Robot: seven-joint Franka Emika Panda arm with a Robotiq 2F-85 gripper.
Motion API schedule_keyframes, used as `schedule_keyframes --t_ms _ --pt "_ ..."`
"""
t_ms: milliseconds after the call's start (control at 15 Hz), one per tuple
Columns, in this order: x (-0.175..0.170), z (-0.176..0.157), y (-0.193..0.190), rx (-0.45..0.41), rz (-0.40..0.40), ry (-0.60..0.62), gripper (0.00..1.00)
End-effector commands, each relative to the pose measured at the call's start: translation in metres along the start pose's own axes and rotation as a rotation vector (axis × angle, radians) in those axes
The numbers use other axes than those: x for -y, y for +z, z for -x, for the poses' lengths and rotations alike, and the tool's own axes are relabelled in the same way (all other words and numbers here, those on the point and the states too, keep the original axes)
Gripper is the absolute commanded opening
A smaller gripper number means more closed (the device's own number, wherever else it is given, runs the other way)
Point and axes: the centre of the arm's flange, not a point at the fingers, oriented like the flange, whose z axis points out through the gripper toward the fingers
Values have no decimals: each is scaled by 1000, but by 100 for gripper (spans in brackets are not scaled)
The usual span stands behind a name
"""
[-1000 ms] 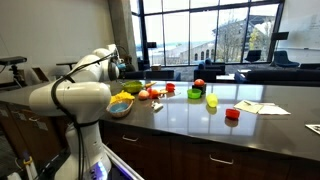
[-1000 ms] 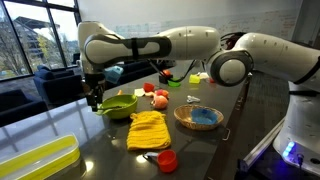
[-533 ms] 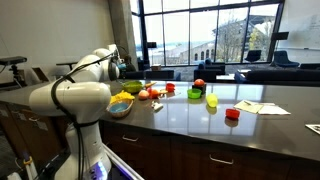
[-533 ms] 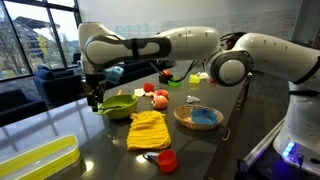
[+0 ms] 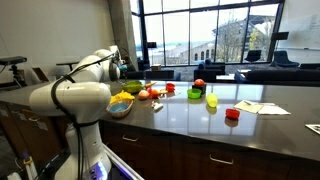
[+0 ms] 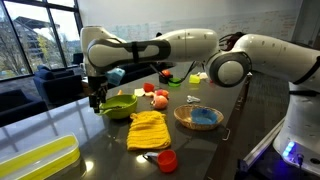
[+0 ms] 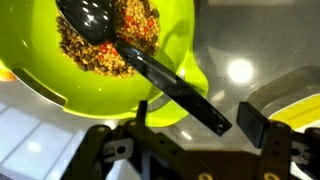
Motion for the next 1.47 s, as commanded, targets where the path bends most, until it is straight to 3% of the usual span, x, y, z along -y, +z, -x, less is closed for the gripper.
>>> schedule_keyframes --t_ms 0,133,667,800,1400 --pt "-8 -14 6 -2 -9 0 91" --pt "-8 -14 9 2 -7 -1 64" --pt "-8 -15 12 6 -8 -8 5" --pt "-8 -15 11 0 -7 -9 0" --pt "-11 -11 4 -51 39 1 1"
